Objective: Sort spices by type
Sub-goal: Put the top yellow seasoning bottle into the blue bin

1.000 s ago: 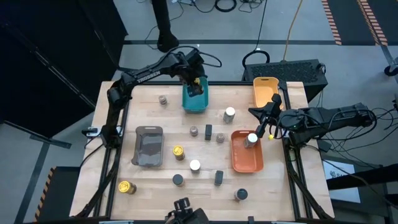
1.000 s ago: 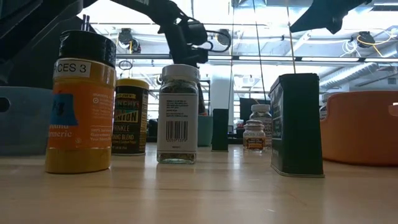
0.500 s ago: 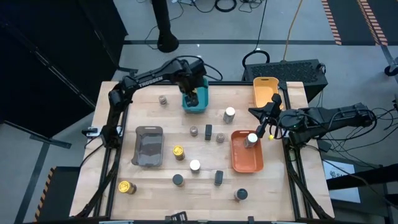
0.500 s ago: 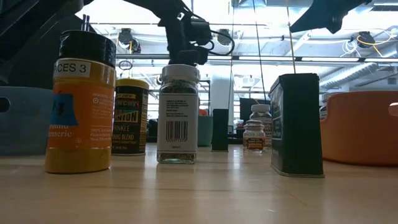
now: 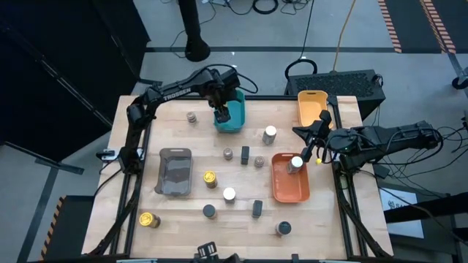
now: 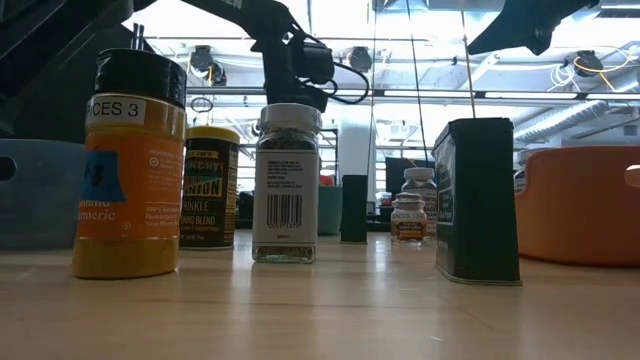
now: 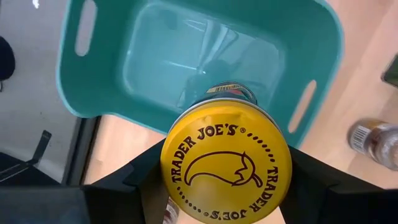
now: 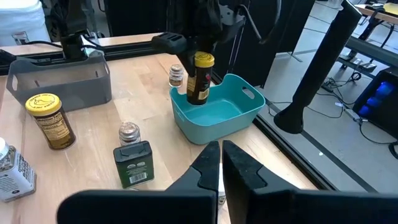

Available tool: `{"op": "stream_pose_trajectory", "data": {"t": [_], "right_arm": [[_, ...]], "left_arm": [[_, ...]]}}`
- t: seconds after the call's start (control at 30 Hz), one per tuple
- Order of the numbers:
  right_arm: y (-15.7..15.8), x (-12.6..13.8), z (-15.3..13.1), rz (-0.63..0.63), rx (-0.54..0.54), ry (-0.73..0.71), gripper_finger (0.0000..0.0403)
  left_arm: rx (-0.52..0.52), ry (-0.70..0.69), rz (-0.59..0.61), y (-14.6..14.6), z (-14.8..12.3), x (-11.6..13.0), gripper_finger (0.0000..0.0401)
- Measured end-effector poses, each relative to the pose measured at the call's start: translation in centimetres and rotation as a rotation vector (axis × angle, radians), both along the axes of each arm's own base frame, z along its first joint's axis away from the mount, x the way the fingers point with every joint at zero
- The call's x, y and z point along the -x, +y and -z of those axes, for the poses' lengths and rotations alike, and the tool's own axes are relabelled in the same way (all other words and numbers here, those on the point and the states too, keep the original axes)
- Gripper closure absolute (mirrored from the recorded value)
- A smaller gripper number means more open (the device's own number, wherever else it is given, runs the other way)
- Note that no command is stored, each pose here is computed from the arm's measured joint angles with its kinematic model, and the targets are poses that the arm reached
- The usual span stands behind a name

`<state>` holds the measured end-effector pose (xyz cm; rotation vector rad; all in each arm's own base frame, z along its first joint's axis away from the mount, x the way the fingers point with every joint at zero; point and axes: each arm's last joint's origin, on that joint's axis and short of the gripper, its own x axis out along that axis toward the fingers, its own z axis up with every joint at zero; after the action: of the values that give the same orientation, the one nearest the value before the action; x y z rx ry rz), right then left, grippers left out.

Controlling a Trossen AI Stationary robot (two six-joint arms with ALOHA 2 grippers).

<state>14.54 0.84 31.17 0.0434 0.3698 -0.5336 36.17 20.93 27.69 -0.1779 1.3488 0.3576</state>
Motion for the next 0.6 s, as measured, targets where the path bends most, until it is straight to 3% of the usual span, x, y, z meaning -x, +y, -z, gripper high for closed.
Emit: {"op": "stream_pose_trajectory", "data": {"t": [0.43, 0.6], "right_arm": [[0.0, 0.0, 0.0, -0.001, 0.003, 0.002, 0.0403], [0.0, 0.0, 0.0, -0.003, 0.007, 0.004, 0.0403]], "left_arm": [[0.037, 0.061, -0.009, 0.6, 3.0, -1.0, 0.0171], [0.017, 0.057, -0.012, 0.6, 2.9, -1.1, 0.0171]]}}
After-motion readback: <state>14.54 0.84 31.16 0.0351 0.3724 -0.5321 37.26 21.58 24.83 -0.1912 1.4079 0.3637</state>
